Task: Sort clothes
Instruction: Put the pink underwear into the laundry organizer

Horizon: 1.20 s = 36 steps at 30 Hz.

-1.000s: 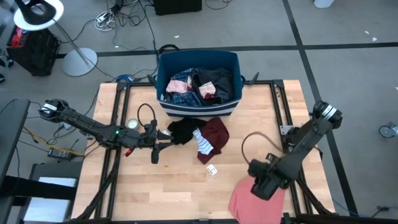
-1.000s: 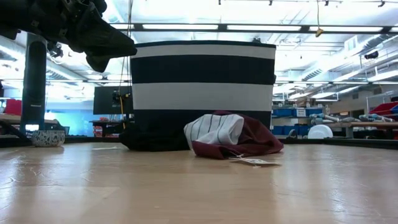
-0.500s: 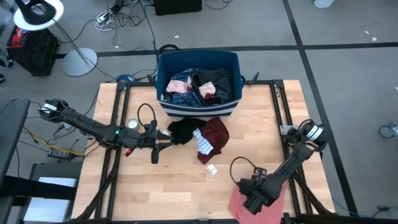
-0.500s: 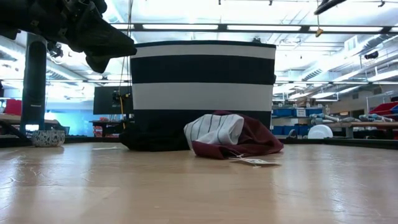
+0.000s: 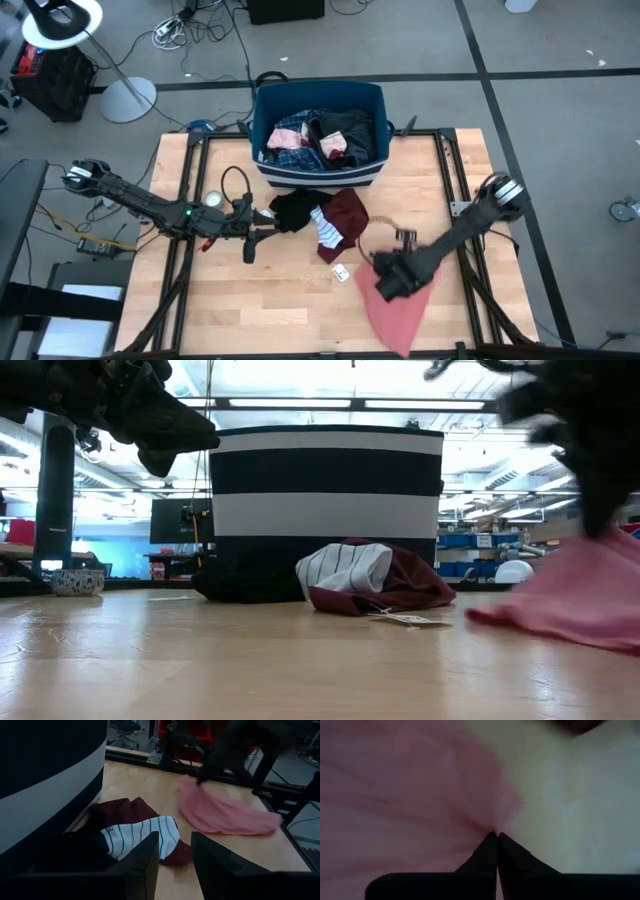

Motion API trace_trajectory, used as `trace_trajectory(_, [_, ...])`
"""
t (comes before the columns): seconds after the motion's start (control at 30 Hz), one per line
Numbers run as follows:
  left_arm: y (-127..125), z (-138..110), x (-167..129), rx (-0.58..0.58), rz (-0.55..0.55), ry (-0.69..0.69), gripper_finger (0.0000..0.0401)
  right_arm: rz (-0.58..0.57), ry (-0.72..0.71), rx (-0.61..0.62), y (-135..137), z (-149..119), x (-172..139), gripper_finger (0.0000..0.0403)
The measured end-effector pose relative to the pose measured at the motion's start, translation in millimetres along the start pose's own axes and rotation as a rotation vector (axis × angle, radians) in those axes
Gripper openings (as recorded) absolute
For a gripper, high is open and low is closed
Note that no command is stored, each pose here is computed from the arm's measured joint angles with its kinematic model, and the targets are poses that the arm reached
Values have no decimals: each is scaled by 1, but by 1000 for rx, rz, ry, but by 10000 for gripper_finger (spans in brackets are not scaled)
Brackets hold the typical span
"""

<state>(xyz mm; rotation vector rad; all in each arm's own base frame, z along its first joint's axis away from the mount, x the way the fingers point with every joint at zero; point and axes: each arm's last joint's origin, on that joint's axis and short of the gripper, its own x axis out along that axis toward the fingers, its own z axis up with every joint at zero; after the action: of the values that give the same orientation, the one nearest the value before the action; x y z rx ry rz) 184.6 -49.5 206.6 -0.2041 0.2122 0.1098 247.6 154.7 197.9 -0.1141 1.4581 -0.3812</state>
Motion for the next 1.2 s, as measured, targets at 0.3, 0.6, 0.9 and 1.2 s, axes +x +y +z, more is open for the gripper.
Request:
trace_trajectory(0.3, [0,0,0,24,1,-4,120,-13,-323,215,-103,17,-69,1])
trace_trajectory(0.6, [2,1,0,21,60,-26,120,-128,-850,181,-171,63,-168,1])
trace_trajectory(0.9, [2,1,0,2,70,-29,120,-242,-1341,221,-260,128,-226,0])
trace_trajectory(1.2, [2,0,0,-23,74,-12,120,-320,-1249,326,-311,168,-185,2])
